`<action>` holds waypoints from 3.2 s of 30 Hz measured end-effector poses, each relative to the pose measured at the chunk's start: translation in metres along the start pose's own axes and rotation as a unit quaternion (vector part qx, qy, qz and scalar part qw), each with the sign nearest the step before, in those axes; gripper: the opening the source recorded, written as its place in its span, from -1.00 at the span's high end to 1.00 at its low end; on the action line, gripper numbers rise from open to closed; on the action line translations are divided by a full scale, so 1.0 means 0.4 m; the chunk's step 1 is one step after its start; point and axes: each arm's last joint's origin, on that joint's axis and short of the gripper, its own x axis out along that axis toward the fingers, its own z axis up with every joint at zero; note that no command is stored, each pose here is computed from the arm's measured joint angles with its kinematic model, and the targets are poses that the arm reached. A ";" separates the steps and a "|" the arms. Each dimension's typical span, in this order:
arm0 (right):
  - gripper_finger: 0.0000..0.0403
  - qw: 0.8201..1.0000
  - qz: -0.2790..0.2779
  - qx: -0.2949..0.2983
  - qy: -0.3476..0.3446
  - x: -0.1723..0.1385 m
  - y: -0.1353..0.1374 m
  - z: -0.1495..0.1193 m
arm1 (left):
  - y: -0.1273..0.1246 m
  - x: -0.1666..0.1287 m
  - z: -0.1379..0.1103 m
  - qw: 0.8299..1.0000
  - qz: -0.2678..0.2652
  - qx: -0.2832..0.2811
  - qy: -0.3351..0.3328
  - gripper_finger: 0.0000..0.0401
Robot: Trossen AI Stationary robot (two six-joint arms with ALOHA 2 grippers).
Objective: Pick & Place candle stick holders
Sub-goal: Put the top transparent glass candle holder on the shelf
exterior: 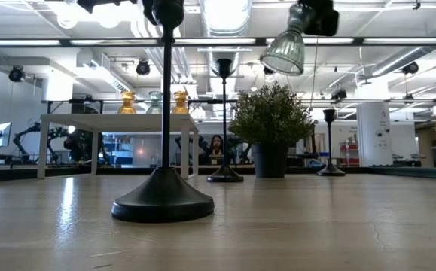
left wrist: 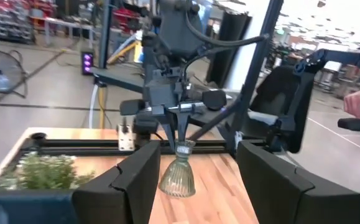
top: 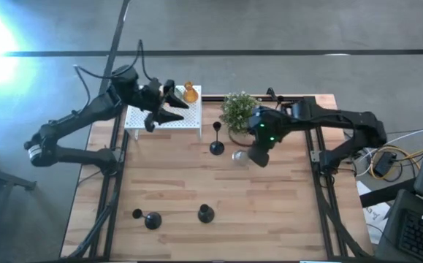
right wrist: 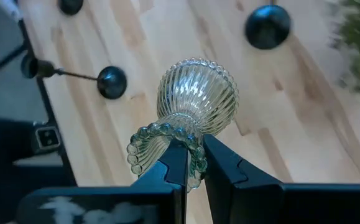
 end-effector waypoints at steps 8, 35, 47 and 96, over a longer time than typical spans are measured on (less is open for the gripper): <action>0.90 0.998 0.028 -0.060 0.021 0.031 0.041 0.105 | -0.006 0.071 -0.015 0.998 -0.035 0.002 0.046 -0.09; 0.90 0.993 0.046 -0.112 -0.010 0.020 0.036 0.213 | 0.007 0.299 -0.105 0.985 -0.051 -0.011 0.163 -0.09; 0.90 0.990 0.063 -0.129 -0.008 0.016 0.039 0.211 | 0.028 0.351 -0.142 0.982 -0.061 -0.015 0.179 -0.09; 0.88 0.986 0.087 -0.138 -0.029 0.018 0.046 0.224 | 0.035 0.383 -0.156 0.979 -0.102 -0.012 0.176 0.33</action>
